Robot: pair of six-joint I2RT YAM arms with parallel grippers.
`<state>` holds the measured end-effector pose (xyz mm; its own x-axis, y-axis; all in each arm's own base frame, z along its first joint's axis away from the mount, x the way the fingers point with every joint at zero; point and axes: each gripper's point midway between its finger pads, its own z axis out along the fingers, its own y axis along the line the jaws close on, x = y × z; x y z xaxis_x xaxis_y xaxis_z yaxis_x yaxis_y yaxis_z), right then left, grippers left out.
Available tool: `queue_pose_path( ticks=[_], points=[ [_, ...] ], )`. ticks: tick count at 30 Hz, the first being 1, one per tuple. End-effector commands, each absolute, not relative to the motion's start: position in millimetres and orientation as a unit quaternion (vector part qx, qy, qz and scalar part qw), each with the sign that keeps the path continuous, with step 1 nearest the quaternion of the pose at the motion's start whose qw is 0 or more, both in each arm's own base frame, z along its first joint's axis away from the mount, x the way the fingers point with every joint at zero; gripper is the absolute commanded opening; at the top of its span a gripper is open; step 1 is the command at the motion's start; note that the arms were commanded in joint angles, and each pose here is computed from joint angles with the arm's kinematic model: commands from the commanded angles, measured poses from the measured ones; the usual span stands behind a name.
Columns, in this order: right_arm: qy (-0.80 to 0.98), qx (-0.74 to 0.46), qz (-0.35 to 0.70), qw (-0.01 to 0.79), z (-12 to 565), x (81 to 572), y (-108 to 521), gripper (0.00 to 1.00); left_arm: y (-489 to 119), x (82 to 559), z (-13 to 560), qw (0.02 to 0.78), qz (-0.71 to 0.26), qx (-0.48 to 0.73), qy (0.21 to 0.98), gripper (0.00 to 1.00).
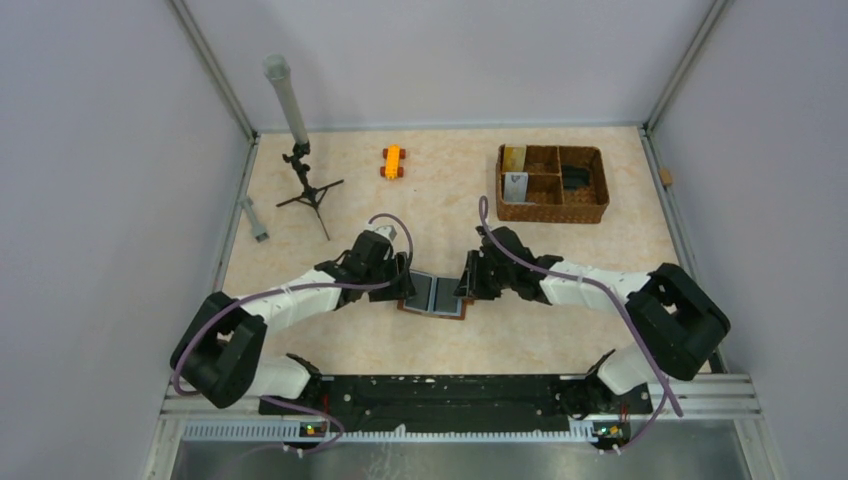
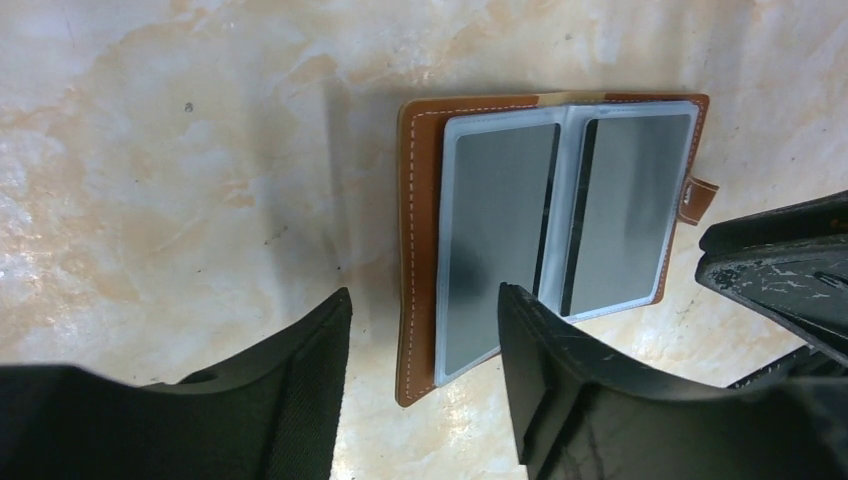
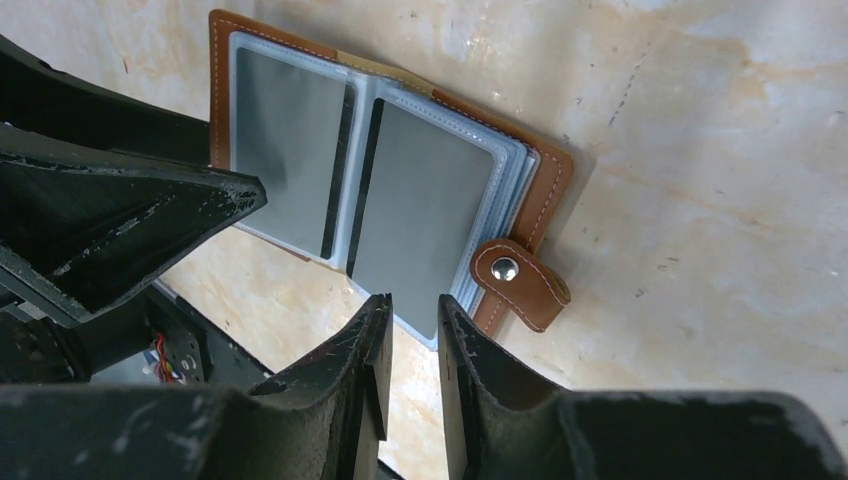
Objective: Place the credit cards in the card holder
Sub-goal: Insert the credit card into the card holder, then turn over the card slot in the card holder.
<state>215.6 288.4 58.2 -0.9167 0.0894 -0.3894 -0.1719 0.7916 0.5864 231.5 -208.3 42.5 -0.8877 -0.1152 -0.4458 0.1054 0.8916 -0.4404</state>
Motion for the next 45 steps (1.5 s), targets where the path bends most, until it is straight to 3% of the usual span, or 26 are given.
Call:
queue_pose_path(
  ticks=[1,9,21,35,45],
  points=[
    [0.919,-0.024,0.342,0.197,54.4,214.0,302.2,0.24,-212.2,235.4,38.8,0.239,-0.245,-0.007,0.94,0.55],
    [0.928,-0.013,0.321,0.187,39.7,212.9,296.5,0.21,-212.1,233.2,33.0,0.232,-0.245,-0.009,0.941,0.4],
    [0.913,-0.012,0.36,0.191,53.4,214.5,309.7,0.1,-215.2,230.1,32.7,0.227,-0.257,-0.007,0.94,0.26],
    [0.898,-0.042,0.385,0.21,76.9,215.2,329.3,0.08,-221.0,229.0,37.0,0.225,-0.275,-0.008,0.935,0.24],
    [0.892,-0.063,0.383,0.23,91.9,217.6,343.6,0.13,-222.6,229.1,38.8,0.225,-0.279,-0.009,0.933,0.24]
  ],
)
